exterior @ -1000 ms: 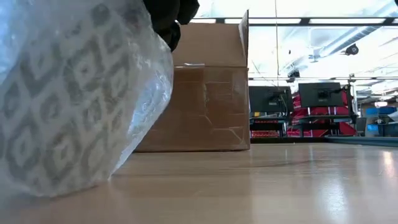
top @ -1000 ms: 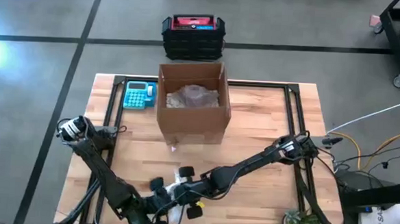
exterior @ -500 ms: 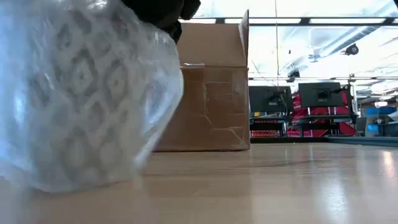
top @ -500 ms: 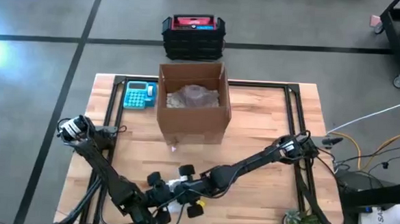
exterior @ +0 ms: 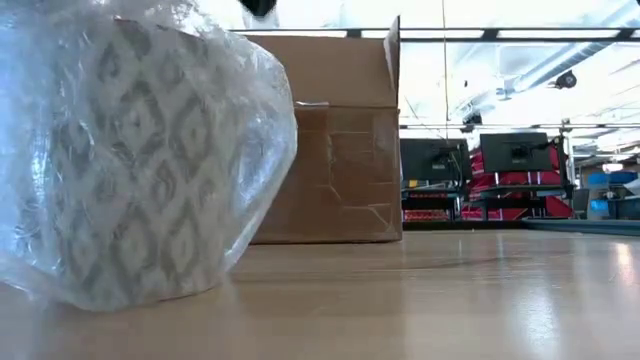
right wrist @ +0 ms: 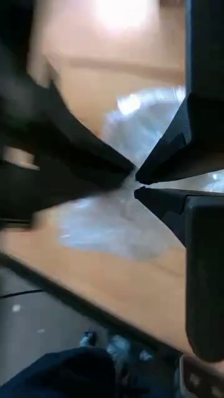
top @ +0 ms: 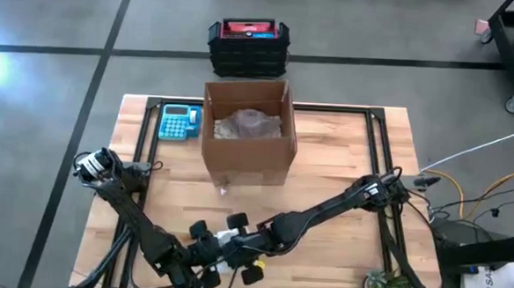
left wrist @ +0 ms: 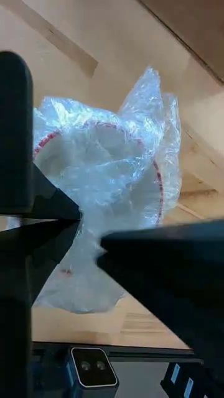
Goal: Wrap mug
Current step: Wrap the gray mug with transparent bubble wrap, then put the wrapped gray mug into the cardboard box
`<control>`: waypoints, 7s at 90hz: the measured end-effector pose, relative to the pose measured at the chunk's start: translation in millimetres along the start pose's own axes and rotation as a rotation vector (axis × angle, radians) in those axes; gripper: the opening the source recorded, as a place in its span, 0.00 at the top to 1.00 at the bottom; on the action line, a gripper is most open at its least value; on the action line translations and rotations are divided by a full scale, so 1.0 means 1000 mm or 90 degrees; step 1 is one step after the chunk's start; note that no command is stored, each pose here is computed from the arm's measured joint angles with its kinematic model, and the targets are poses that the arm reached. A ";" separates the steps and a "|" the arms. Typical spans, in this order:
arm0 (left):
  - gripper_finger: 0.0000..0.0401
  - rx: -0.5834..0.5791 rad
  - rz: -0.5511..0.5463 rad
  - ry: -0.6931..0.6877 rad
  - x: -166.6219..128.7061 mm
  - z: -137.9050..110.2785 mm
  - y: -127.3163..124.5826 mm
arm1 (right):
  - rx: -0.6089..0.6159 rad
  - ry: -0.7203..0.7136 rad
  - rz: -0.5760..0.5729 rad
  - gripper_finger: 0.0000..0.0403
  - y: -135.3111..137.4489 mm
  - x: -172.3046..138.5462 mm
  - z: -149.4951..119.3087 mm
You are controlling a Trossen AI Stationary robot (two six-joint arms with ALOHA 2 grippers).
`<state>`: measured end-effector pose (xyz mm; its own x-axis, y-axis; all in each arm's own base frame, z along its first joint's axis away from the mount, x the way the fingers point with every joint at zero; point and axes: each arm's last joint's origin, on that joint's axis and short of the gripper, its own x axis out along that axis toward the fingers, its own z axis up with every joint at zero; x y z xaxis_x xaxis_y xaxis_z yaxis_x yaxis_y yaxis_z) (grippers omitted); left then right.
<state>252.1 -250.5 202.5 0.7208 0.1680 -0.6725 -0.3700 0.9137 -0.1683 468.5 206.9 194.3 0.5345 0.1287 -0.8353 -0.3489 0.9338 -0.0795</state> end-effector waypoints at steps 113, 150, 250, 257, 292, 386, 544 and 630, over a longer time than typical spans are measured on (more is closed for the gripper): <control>1.00 0.004 -0.048 -0.039 0.003 -0.006 0.017 | -0.014 -0.022 -0.016 0.97 -0.014 -0.039 0.024; 1.00 0.014 -0.054 -0.043 0.001 -0.005 0.015 | 0.021 0.090 -0.040 0.97 -0.027 0.038 -0.010; 1.00 -0.001 -0.084 -0.040 -0.007 -0.001 0.013 | 0.007 0.074 0.036 0.97 -0.013 0.048 -0.010; 1.00 -0.001 -0.085 -0.041 -0.007 -0.001 0.012 | 0.003 0.059 0.036 0.97 -0.014 0.037 -0.005; 1.00 0.000 -0.085 -0.043 -0.007 -0.001 0.012 | -0.003 -0.016 0.036 0.97 -0.020 -0.030 0.020; 1.00 0.004 -0.085 -0.045 -0.007 0.000 0.012 | 0.010 0.042 0.029 0.97 -0.027 0.004 0.006; 1.00 -0.004 -0.092 -0.046 -0.007 0.000 0.011 | -0.123 0.113 0.137 0.38 -0.005 -0.023 -0.002; 1.00 -0.002 -0.093 -0.046 -0.007 0.000 0.011 | -0.157 0.114 0.102 0.51 -0.004 0.024 -0.013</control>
<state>243.0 -241.3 205.8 0.8072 0.0600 -0.5873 -0.2599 0.9293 -0.2622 472.5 202.2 167.9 0.3211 0.1864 -0.9285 -0.6055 0.7943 -0.0500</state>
